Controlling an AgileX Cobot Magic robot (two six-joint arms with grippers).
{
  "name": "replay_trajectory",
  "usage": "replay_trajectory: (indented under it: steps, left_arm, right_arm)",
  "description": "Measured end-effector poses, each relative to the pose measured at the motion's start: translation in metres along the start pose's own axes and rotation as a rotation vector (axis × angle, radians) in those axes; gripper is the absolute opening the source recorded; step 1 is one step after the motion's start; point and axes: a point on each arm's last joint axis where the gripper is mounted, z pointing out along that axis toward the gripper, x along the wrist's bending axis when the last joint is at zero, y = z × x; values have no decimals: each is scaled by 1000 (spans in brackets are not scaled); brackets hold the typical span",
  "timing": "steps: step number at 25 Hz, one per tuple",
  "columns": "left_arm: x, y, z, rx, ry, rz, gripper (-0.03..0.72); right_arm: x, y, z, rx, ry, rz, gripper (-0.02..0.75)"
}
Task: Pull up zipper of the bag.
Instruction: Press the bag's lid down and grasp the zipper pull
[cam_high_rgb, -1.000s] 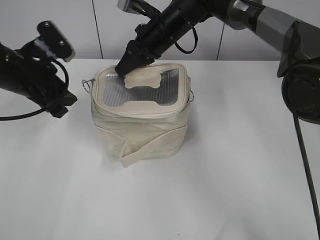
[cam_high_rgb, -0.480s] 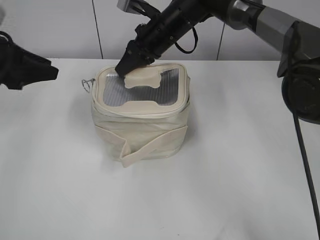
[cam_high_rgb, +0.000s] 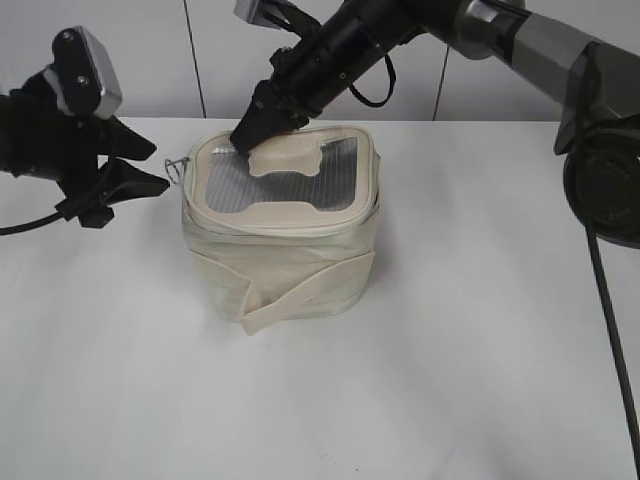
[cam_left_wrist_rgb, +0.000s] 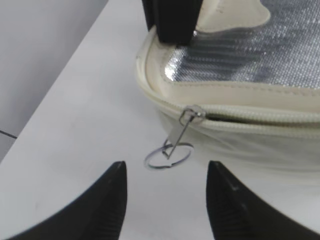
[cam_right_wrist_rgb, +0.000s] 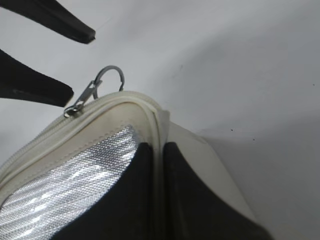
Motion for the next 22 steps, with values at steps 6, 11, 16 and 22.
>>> replay_trajectory:
  steps: [6,11,16,22]
  left_arm:
    - [5,-4,13,16,-16,12,392]
    - [14,2,18,-7,-36,66,393]
    - [10,1,25,11,-80,120,393]
    - [7,1,30,22,-91,136,280]
  right_arm:
    - [0,0,0,0,0,0,41]
    - [0,0,0,0,0,0,41]
    - [0,0,0,0,0,0,41]
    - [0,0,0,0,0,0,41]
